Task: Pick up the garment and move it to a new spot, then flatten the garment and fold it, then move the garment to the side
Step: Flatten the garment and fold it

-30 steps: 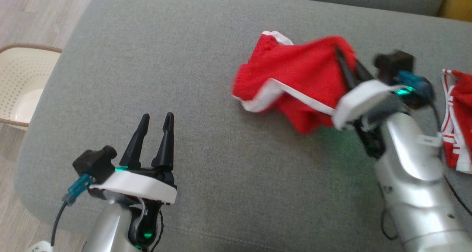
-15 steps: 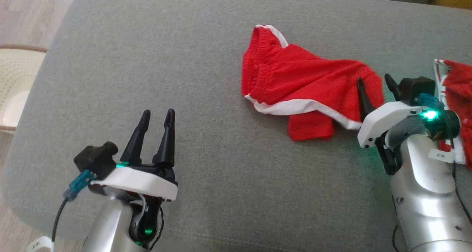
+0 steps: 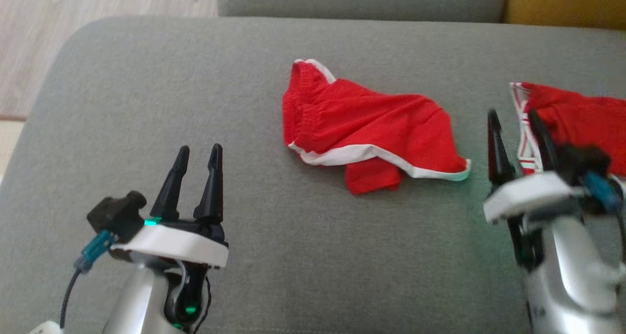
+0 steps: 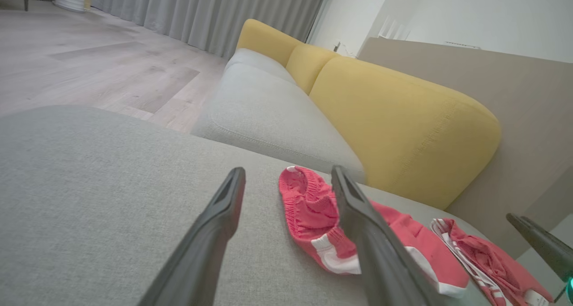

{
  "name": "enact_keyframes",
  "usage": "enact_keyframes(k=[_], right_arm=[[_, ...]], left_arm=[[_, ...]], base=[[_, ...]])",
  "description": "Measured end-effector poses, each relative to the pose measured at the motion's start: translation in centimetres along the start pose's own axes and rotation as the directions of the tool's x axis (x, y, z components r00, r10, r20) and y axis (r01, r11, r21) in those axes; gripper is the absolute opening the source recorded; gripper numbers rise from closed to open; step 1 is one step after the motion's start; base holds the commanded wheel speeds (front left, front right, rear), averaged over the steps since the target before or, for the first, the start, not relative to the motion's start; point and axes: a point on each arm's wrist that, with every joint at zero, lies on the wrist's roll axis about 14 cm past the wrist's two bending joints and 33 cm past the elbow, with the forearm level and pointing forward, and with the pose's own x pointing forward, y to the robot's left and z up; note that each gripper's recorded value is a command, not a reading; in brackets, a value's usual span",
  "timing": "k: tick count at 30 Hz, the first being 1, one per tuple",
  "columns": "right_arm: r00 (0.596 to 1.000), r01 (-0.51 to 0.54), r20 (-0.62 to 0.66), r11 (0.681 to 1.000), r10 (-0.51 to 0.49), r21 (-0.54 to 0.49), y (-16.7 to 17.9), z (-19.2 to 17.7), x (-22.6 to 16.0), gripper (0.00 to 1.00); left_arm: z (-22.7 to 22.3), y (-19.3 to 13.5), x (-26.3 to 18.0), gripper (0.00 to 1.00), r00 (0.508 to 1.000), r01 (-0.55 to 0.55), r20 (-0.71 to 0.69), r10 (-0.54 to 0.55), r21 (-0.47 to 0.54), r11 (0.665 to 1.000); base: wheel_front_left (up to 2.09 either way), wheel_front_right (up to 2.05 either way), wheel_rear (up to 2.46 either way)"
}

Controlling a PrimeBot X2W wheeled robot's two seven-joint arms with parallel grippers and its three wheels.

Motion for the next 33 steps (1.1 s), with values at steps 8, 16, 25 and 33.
enact_keyframes(k=[8, 16, 25, 33], right_arm=[[0.996, 0.086, -0.026, 0.991, -0.083, 0.104, -2.2, -2.1, -6.0, 1.00], [0.995, 0.102, 0.003, 0.988, -0.103, 0.113, -2.9, -0.9, -6.5, 1.00], [0.992, 0.126, -0.039, 0.985, -0.122, 0.114, -3.7, -2.3, -6.4, 1.00], [0.987, 0.157, -0.061, 0.981, -0.151, 0.113, -4.8, -3.4, -5.9, 1.00]], left_arm=[[-0.6, -1.3, -0.1, 1.00, 0.999, 0.035, -0.012, -0.035, -0.017, 0.999], [-3.7, -2.8, 0.3, 1.00, 0.989, 0.102, -0.111, -0.099, 0.018, 0.995], [-10.4, -2.1, 1.2, 1.00, 0.904, 0.294, -0.384, -0.187, 0.242, 0.925], [-11.5, -4.3, 4.4, 1.00, 0.859, 0.416, -0.425, -0.285, 0.255, 0.873]], base=[[0.00, 0.00, 0.00], [0.00, 0.00, 0.00], [0.00, 0.00, 0.00], [0.00, 0.00, 0.00]])
